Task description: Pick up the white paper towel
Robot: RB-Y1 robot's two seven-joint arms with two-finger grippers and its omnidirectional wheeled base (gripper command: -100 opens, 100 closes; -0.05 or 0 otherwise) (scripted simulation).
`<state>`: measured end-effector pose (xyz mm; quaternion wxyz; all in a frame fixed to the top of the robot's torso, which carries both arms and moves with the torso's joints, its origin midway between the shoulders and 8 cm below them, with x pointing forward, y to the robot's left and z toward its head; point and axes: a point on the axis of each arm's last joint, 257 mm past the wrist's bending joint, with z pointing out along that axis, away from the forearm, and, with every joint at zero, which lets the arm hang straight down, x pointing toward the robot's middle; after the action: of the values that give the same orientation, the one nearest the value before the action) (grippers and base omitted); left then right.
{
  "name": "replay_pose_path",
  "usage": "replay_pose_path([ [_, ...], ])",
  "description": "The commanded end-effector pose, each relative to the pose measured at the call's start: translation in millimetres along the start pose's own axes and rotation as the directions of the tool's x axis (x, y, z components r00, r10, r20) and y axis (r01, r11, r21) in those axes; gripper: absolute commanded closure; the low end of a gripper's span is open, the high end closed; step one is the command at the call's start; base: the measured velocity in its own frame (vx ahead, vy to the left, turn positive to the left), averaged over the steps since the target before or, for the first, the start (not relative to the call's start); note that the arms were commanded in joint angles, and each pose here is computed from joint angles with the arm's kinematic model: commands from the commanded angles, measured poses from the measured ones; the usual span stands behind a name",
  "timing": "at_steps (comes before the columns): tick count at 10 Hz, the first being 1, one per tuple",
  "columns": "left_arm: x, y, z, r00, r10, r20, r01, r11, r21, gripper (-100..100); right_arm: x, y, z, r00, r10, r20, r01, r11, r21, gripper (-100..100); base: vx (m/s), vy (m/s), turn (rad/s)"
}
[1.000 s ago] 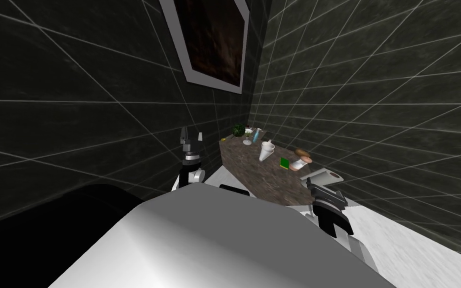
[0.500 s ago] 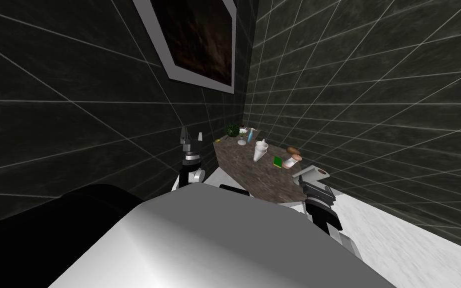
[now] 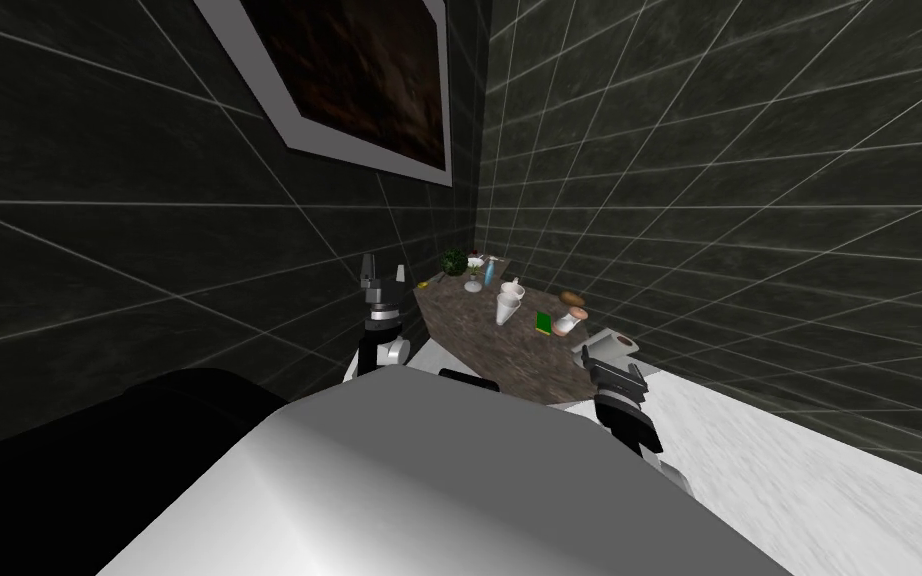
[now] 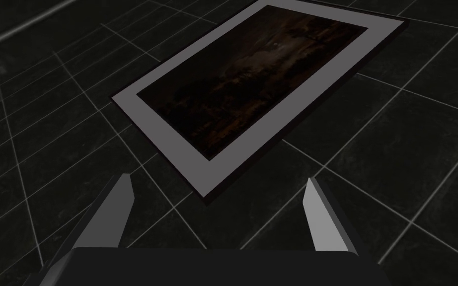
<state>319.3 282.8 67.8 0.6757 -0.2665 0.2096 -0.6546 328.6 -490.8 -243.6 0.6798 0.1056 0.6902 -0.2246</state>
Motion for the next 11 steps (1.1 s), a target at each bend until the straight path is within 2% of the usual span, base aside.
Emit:
replay_pose_path([
  [1, 0.0, 0.0, 0.0, 1.000, 0.000, 0.000, 0.000, 1.000, 0.000, 0, -6.9, 15.5, -10.4, 1.000, 0.005, 0.007, -0.005, 1.000, -0.022, -100, 0.043, 0.039, -0.166],
  [3, 0.1, 0.0, 0.0, 1.000, 0.000, 0.000, 0.000, 1.000, 0.000, 0, -13.4, 34.9, -16.8, 1.000, 0.020, 0.014, -0.019, 0.999, -0.051, -100, 0.030, 0.039, -0.112],
  [11, 0.1, 0.0, 0.0, 1.000, 0.000, 0.000, 0.000, 1.000, 0.000, 0, -13.4, 35.5, -16.8, 1.000, 0.021, 0.014, -0.020, 0.998, -0.052, -100, 0.002, 0.003, -0.009],
])
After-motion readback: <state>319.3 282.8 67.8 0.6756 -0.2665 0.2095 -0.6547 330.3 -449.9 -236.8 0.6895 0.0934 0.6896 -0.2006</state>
